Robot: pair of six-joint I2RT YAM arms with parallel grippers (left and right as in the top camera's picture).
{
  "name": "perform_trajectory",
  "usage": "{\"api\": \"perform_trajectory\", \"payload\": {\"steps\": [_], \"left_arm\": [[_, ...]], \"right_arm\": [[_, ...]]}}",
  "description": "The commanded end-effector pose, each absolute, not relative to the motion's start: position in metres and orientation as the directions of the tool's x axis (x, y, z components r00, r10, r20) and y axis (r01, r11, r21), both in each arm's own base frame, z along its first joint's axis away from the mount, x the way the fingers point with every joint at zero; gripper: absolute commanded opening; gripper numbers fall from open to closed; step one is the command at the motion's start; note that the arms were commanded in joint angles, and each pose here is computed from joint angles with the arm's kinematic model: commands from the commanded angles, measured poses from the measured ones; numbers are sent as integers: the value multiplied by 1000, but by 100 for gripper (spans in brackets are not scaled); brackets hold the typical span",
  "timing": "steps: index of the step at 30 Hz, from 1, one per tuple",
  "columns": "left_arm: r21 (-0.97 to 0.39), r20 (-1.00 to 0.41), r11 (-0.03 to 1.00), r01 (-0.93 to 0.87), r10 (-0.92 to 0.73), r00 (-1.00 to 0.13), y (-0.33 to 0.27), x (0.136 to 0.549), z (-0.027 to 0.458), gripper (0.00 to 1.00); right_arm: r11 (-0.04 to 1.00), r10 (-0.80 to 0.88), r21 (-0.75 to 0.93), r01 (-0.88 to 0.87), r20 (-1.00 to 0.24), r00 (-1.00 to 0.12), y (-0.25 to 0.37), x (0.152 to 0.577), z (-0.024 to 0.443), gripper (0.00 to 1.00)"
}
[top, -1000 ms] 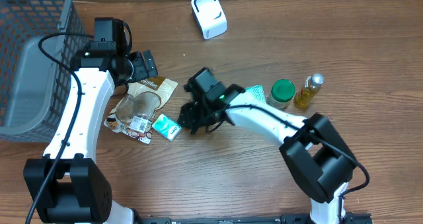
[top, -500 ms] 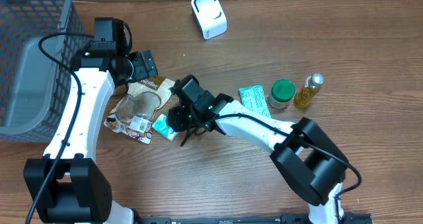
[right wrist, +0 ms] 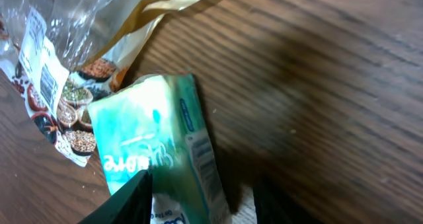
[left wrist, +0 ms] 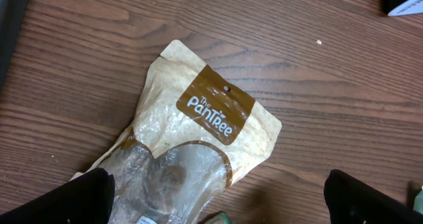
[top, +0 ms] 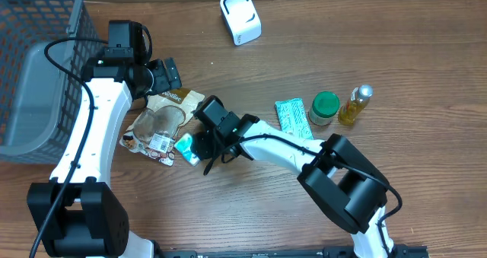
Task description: Scan the item barcode
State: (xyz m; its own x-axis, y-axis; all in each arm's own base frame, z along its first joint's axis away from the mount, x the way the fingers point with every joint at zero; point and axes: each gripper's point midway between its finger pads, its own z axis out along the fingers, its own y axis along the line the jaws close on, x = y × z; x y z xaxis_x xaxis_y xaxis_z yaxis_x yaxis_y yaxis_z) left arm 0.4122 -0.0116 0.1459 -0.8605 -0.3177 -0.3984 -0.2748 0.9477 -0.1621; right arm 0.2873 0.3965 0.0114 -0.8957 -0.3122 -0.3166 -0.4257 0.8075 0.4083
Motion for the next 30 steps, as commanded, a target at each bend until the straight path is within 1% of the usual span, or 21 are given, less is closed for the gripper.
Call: {"api": "perform_trajectory", "payload": {"steps": [1,5,9,11,13,17,19,20,26,28,30], "left_arm": [[-154,-390,948,-278,-317,-865,-10,412,141,100],[-154,-390,948,-278,-317,-865,-10,412,141,100],[-154,-390,948,-278,-317,-865,-10,412,141,100],[-154,-390,948,-278,-317,-865,-10,412,141,100],[-154,-390,948,-278,-317,-865,-10,412,141,100],[-154,-390,948,-278,-317,-865,-10,412,141,100],[-154,-390,948,-278,-317,-865,-10,412,141,100],[-154,-390,948,-278,-317,-865,-10,412,141,100],[-154,-390,948,-278,-317,-865,-10,412,141,100],[-154,-390,948,-278,-317,-865,-10,412,141,100],[-154,-390,948,-278,-317,-865,-10,412,141,100]], "right_arm": [[818,-322,365,-445,-351,-879,401,290,10,42],[822,-325,353,-447,-354,-877,401,290,8,37],[809,-359,338,-481,-364,-859,400,289,8,22],[806,-359,344,-482,-363,-860,401,288,8,20],[800,-359,357,-482,-359,-862,402,288,10,11],[812,-336,346,-470,-381,-861,395,297,23,4],[840,-320,296,-454,-404,-857,385,305,31,4],[880,-309,206,-427,-435,-846,367,314,39,4],[953,-288,-58,-297,-472,-833,312,332,49,4],[964,-262,-80,-254,-474,-841,304,333,48,4],[969,-241,-69,-237,-475,-846,304,333,48,4]]}}
